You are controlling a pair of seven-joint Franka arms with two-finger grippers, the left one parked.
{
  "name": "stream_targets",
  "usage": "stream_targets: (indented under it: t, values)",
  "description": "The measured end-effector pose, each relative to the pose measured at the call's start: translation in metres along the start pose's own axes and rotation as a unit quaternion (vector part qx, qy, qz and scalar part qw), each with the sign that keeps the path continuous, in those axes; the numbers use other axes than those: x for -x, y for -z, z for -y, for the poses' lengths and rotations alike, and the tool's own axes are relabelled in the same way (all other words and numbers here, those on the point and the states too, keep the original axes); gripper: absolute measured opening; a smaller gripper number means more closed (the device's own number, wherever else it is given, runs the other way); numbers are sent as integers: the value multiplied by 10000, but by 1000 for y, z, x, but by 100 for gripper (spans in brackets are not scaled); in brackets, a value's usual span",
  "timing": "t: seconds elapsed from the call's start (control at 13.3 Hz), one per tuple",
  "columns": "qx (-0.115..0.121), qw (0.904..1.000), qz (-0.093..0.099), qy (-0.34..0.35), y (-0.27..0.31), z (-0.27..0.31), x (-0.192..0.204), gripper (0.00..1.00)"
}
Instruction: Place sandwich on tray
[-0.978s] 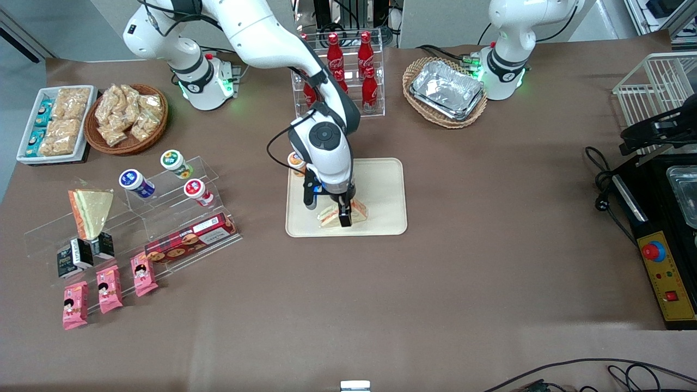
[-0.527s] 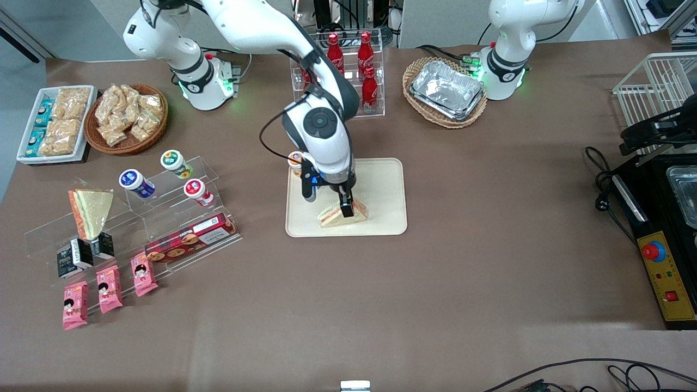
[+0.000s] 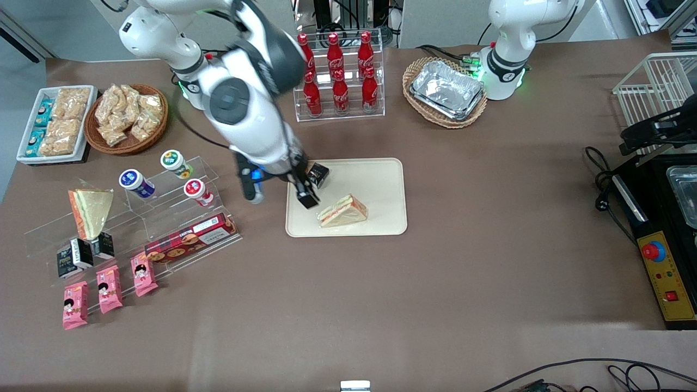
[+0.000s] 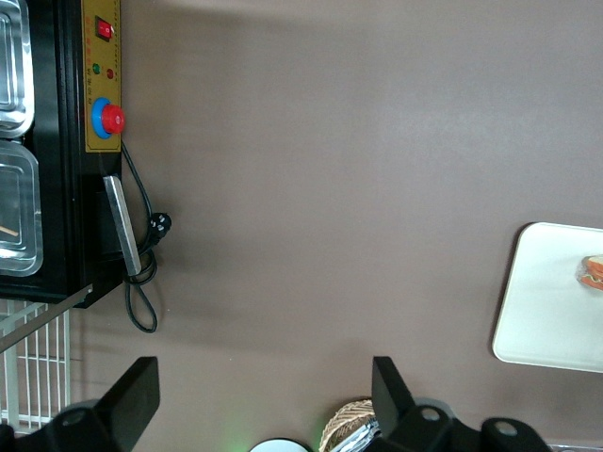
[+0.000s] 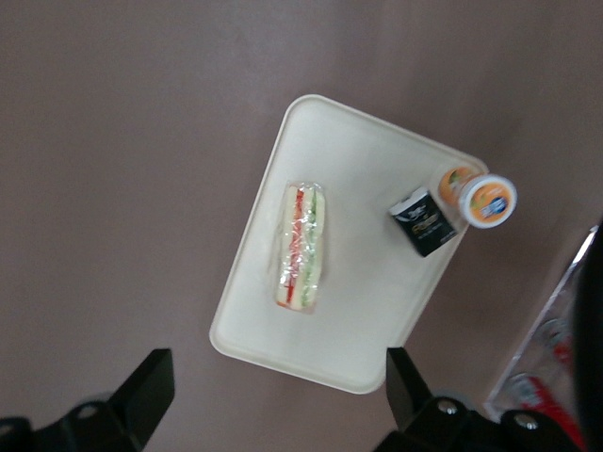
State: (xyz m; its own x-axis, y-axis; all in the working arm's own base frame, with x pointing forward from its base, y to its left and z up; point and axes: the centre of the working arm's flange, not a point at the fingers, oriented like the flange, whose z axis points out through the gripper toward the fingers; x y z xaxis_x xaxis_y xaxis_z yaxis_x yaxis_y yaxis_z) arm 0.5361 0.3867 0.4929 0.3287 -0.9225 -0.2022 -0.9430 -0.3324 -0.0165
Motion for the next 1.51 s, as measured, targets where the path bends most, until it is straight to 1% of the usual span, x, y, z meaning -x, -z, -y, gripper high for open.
stream_targets:
  t: [0.08,0.15,0.23,0.3,0.38,0.45,0.53,0.6,0.68,0.75,0.9,0.98,1.05,1.13,1.2,1.28,1.35,1.51]
  values:
    - [122,9984,60,553,18,-6,-8,100]
    - [199,9932,104,1144,32,-12,-14,100]
    - [210,9854,42,1690,46,-15,-23,100]
    - [190,9749,-106,2217,61,-17,-37,100]
    - [214,9613,-258,2735,76,-21,-52,100]
    - [297,9466,-387,3187,90,-26,-65,100]
    - [397,9288,-528,3647,103,-32,-78,100]
    - [500,9072,-674,4121,113,-37,-89,100]
    - [586,8880,-775,4494,121,-40,-100,100]
    - [633,8754,-824,4722,126,-40,-112,100]
    - [696,8600,-869,4980,132,-38,-141,100]
    - [748,8520,-924,5098,135,-38,-160,100]
    - [768,8436,-908,5237,139,-38,-184,100]
    - [751,8365,-893,5354,145,-38,-212,100]
    - [728,8338,-917,5395,150,-40,-242,100]
    - [722,8355,-990,5357,154,-43,-270,100]
    - [705,8396,-1051,5283,156,-48,-295,100]
    - [670,8448,-1100,5194,159,-56,-326,100]
